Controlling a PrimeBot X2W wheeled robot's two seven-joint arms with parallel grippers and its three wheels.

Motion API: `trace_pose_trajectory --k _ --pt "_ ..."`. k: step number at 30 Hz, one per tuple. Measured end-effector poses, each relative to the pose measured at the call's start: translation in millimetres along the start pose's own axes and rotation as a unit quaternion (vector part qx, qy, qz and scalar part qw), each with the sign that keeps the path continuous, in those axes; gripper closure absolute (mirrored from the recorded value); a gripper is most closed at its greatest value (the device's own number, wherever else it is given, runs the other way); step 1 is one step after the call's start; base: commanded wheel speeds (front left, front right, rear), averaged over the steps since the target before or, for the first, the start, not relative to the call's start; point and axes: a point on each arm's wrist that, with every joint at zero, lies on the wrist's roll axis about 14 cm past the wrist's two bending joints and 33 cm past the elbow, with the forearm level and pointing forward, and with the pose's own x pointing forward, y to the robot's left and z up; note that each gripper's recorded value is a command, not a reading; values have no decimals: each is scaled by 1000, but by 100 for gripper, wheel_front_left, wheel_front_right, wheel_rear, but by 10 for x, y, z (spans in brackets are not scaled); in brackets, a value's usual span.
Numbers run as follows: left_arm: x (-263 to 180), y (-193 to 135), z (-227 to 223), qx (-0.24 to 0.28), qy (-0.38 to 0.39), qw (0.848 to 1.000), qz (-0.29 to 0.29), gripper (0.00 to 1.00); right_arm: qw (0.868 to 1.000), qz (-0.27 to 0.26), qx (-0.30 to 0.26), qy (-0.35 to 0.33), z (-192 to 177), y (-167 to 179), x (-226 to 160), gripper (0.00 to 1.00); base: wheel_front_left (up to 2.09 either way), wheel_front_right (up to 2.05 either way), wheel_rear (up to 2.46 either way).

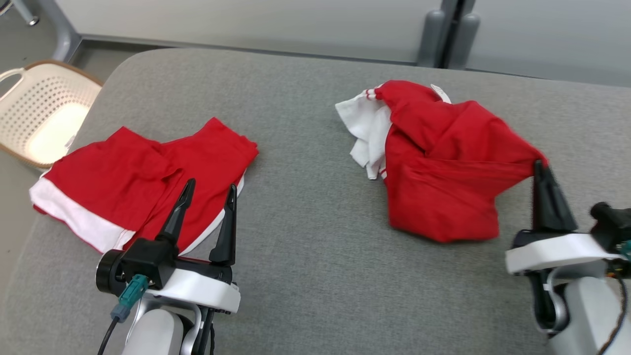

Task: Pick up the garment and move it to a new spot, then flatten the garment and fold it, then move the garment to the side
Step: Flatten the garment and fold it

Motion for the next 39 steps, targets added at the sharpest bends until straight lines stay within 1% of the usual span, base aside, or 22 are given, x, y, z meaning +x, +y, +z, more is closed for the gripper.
trace_pose_trajectory --k 1,2,3,5,8,10,13,17,18,19,20,22,23,25,27,29,32,35,37,39 --pt "0 0 0 0 0 1000 0 0 1000 0 0 0 0 0 0 100 0 0 0" --pt "14 -67 17 -3 -3 1000 -9 0 999 -14 -32 -14 145 -188 -80 100 0 0 0" --pt "14 -67 17 -3 -3 1000 -9 0 999 -14 -32 -14 145 -188 -80 100 0 0 0" --pt "24 -145 9 -6 -3 1000 -20 0 997 -26 -76 -18 279 -385 -154 100 0 0 0" --pt "64 -268 24 -11 -7 999 -38 0 989 -59 -135 -18 523 -773 -269 100 0 0 0" --pt "88 -323 25 -16 -8 999 -44 0 984 -81 -156 -17 657 -979 -334 100 0 0 0" --pt "117 -386 7 -21 -5 998 -52 0 976 -111 -189 1 763 -1283 -419 100 0 0 0" --pt "144 -425 -25 -23 -1 998 -57 0 966 -144 -212 21 843 -1599 -477 100 0 0 0" --pt "147 -428 -35 -23 0 998 -58 0 964 -159 -211 31 827 -1710 -510 89 0 0 0" --pt "149 -431 -50 -23 2 998 -58 0 960 -173 -216 43 802 -1825 -550 22 0 0 0" --pt "152 -432 -60 -24 4 998 -58 0 955 -188 -222 57 780 -1948 -593 0 0 0 0" --pt "148 -432 -82 -23 8 998 -59 0 943 -214 -242 83 737 -2147 -671 0 0 0 0" --pt "146 -431 -86 -23 8 998 -59 0 940 -220 -246 86 727 -2185 -677 0 0 0 0" --pt "151 -410 -64 -24 5 998 -55 0 947 -219 -227 63 720 -2101 -601 0 0 0 0" --pt "151 -366 -51 -30 4 998 -48 0 955 -198 -216 50 641 -1909 -509 0 0 0 0" --pt "159 -330 -22 -44 -1 998 -40 0 963 -169 -207 29 597 -1673 -422 0 0 0 0" --pt "171 -323 71 -47 -15 998 -39 0 973 -126 -195 -7 610 -1325 -340 0 0 0 0" --pt "186 -322 160 -47 -29 998 -40 0 982 -75 -172 -30 558 -884 -301 0 0 0 0" --pt "190 -340 203 -47 -35 997 -43 0 985 -35 -168 -33 485 -582 -312 0 0 0 0" --pt "189 -355 228 -46 -39 997 -46 0 986 -9 -160 -35 433 -363 -347 0 0 0 0"
